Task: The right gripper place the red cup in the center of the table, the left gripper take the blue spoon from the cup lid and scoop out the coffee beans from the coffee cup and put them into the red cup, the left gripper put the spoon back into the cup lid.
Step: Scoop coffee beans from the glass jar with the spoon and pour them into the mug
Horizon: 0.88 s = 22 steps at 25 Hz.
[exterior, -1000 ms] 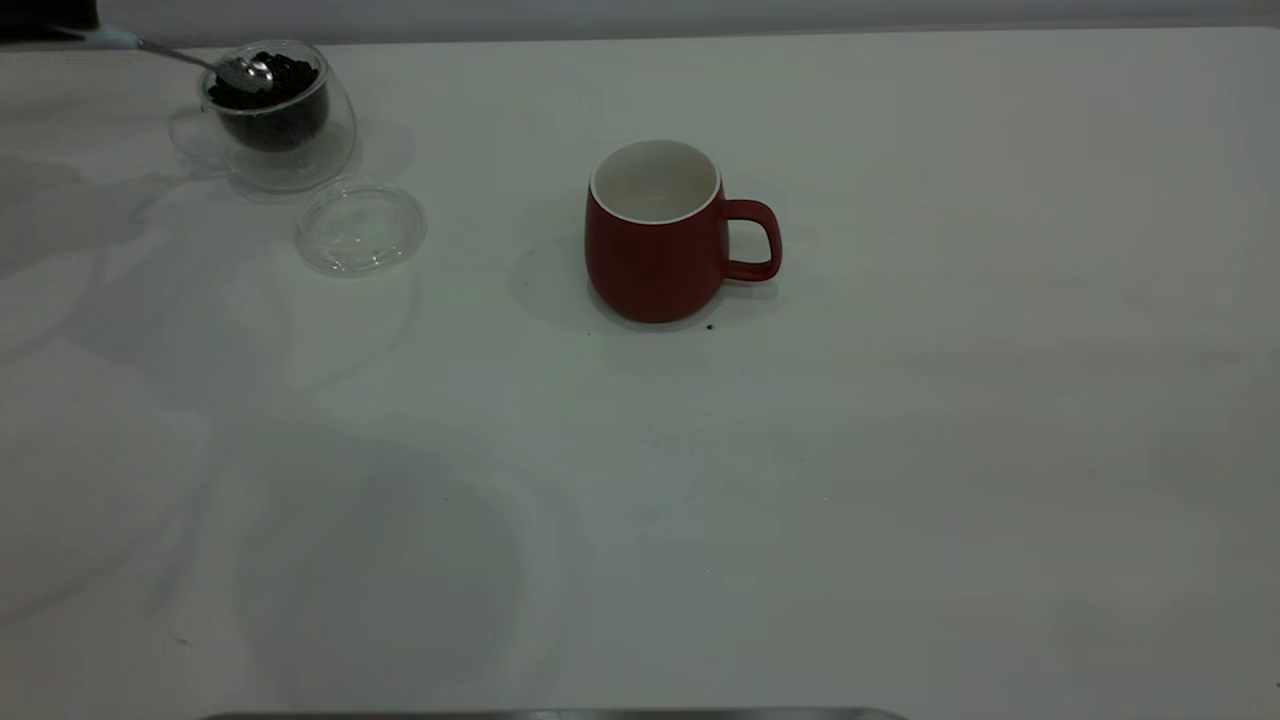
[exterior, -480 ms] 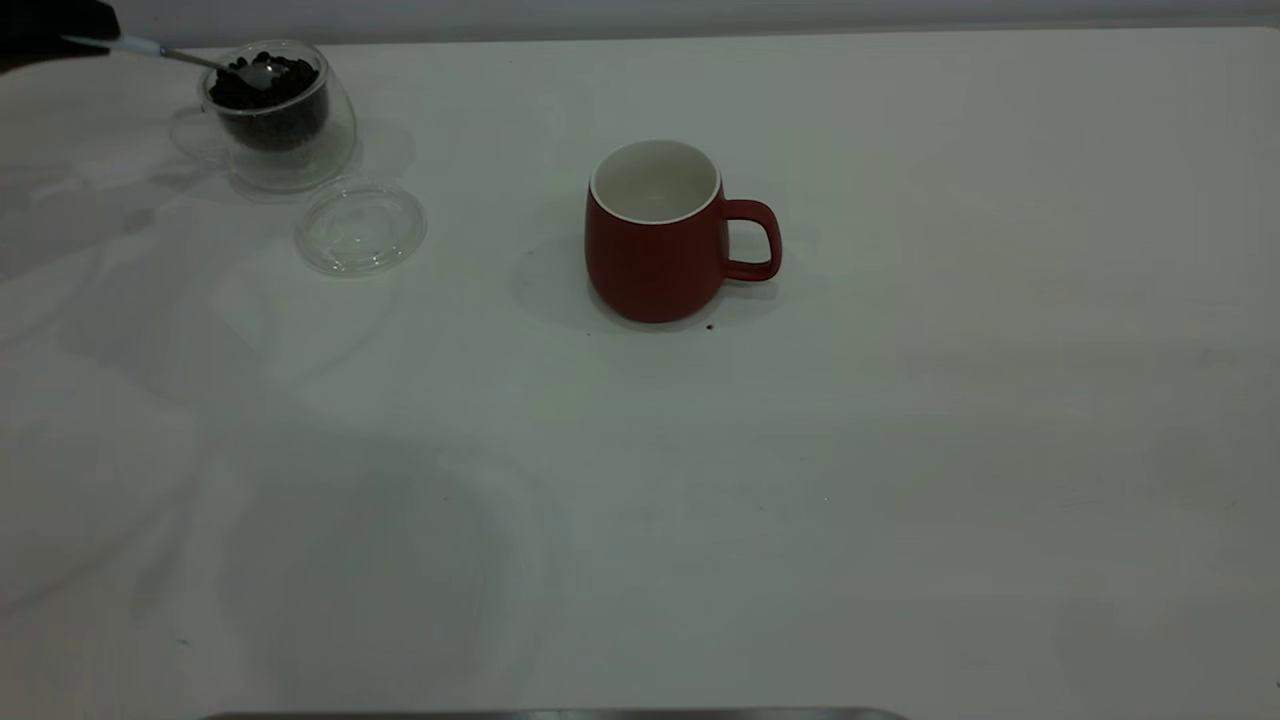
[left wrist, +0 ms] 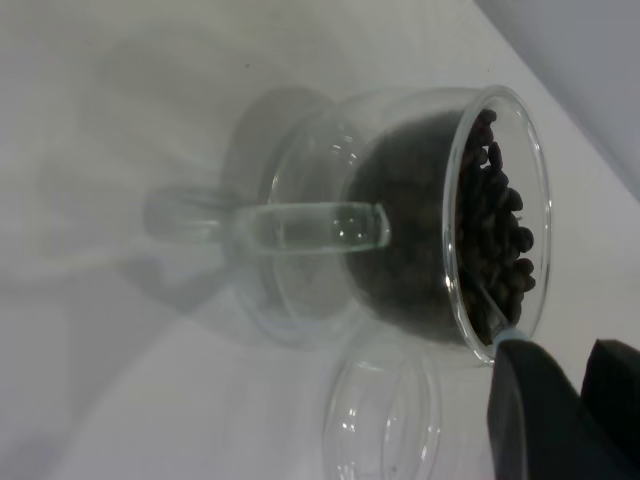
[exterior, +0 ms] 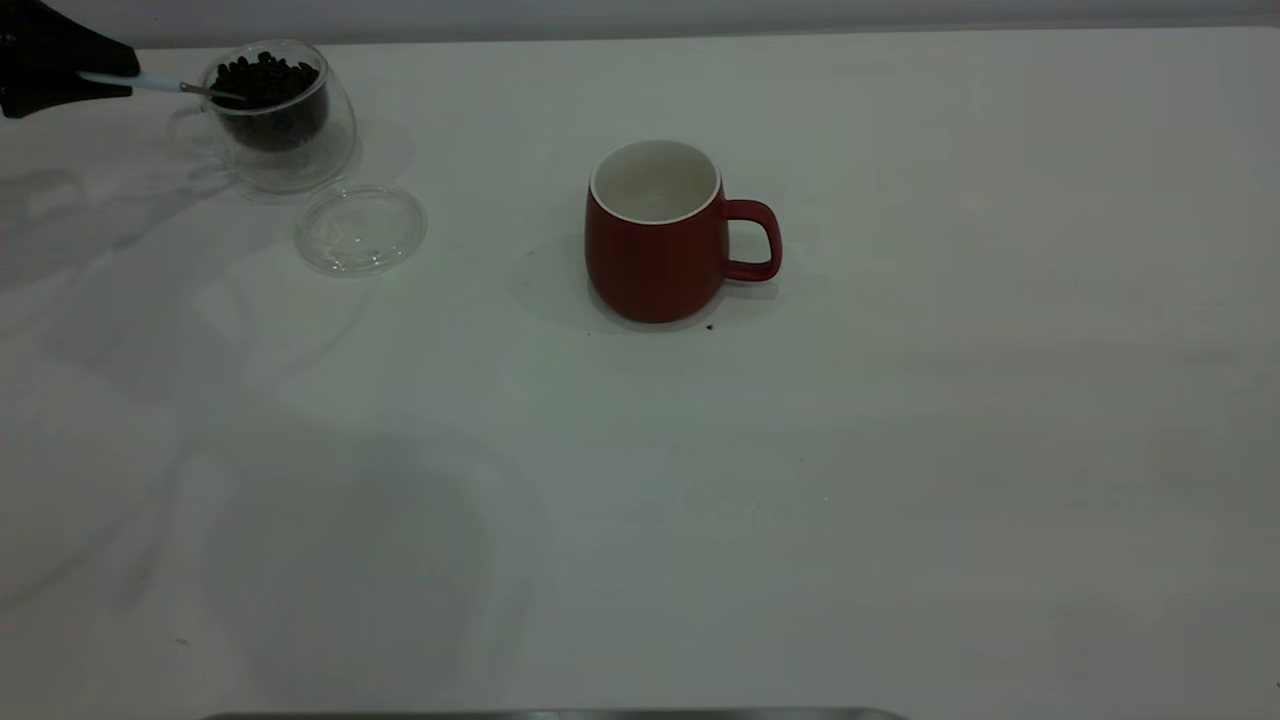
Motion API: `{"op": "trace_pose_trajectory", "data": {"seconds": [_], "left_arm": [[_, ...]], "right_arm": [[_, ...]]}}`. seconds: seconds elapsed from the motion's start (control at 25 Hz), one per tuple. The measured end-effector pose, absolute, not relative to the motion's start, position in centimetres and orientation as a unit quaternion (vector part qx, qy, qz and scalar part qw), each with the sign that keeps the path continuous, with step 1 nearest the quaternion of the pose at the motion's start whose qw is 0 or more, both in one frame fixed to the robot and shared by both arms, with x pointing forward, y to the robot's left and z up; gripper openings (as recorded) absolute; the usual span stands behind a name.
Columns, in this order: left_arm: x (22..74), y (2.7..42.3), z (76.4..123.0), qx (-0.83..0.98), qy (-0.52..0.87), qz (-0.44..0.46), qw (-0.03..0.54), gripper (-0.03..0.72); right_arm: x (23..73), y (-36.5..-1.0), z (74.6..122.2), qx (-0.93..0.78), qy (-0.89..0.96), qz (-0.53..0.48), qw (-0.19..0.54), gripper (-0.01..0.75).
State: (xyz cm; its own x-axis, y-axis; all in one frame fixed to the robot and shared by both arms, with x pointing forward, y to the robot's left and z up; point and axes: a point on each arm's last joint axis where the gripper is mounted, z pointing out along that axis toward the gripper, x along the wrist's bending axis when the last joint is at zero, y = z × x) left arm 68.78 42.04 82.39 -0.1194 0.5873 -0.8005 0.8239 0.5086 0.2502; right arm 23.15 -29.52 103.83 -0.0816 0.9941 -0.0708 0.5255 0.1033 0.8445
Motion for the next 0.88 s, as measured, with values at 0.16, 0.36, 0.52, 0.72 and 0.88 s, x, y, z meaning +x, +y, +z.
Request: {"op": "trace_pose_trajectory", "data": {"seconds": [0.16, 0.36, 0.52, 0.72, 0.88], "left_arm": [[68.6, 42.7, 82.4, 0.462, 0.747, -0.135, 0.459, 0.122], [68.2, 43.6, 82.5, 0.446, 0.754, -0.142, 0.462, 0.122], [68.0, 43.8, 82.7, 0.444, 0.749, -0.153, 0.468, 0.122], [67.9, 43.5, 82.9, 0.445, 0.74, -0.169, 0.475, 0.122], [67.9, 43.5, 82.9, 0.442, 0.74, -0.173, 0.476, 0.122]], "right_arm": [[23.2, -29.5, 103.8, 0.58, 0.655, 0.334, 0.35, 0.59], [23.2, -29.5, 103.8, 0.58, 0.655, 0.334, 0.35, 0.59], [23.2, -29.5, 103.8, 0.58, 0.655, 0.334, 0.35, 0.59], [23.2, -29.5, 103.8, 0.58, 0.655, 0.334, 0.35, 0.59], [23.2, -29.5, 103.8, 0.58, 0.655, 0.334, 0.35, 0.59]]}}
